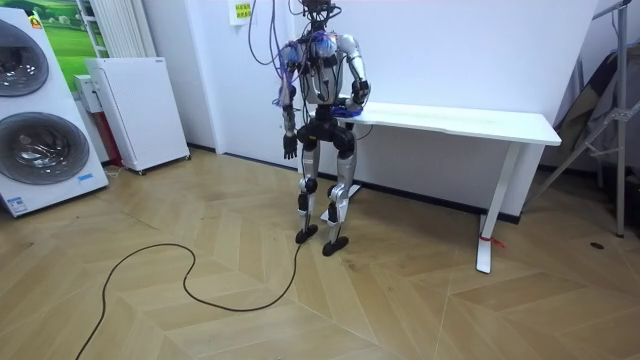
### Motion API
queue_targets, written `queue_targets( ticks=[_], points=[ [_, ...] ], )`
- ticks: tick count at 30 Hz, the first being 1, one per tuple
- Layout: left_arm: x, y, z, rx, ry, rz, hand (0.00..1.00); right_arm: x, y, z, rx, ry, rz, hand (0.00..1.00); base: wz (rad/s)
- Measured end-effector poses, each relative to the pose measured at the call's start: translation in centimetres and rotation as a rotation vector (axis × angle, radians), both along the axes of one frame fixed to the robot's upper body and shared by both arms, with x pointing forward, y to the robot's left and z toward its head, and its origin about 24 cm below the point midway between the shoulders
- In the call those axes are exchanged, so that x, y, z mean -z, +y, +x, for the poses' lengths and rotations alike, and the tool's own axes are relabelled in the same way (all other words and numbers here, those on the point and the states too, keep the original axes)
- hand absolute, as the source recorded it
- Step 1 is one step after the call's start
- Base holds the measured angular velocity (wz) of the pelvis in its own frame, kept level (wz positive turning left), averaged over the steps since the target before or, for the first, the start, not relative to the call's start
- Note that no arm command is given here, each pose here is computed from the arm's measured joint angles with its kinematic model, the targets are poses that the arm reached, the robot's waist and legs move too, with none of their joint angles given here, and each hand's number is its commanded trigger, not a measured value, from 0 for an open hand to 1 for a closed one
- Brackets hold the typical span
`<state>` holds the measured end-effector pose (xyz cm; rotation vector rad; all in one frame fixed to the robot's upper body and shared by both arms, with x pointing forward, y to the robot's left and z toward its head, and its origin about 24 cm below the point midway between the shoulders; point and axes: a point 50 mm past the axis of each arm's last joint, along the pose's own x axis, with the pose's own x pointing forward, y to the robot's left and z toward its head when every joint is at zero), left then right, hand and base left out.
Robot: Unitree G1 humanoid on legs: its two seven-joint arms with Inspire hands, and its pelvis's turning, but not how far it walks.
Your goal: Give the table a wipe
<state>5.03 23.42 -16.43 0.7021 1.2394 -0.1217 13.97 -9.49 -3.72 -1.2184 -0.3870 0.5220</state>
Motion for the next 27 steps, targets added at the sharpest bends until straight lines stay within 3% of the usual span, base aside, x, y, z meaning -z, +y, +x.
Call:
queue_targets(
  ticks=[1, 2, 3, 5, 27],
  points=[
    [0.0, 0.0, 0.0, 0.0, 0.0, 0.0, 0.0, 0.0, 0.0, 0.0, -0.003, 0.004, -0.003, 0.0, 0.0],
    [0.0, 0.0, 0.0, 0.0, 0.0, 0.0, 0.0, 0.1, 0.0, -0.1, -0.007, 0.008, -0.007, 0.18, 0.0],
    [0.0, 0.0, 0.0, 0.0, -0.001, 0.0, 0.0, 0.1, 0.0, -0.1, -0.01, 0.011, -0.009, 0.6, 0.0],
    [0.0, 0.0, 0.0, 0.0, -0.001, 0.0, 0.0, 0.2, -0.2, -0.2, -0.011, 0.013, -0.014, 1.0, 0.0],
    [0.0, 0.1, 0.1, -0.046, -0.011, -0.01, 0.0, -0.8, -0.3, 0.7, 0.027, 0.001, 0.072, 1.0, 0.0]
  ],
)
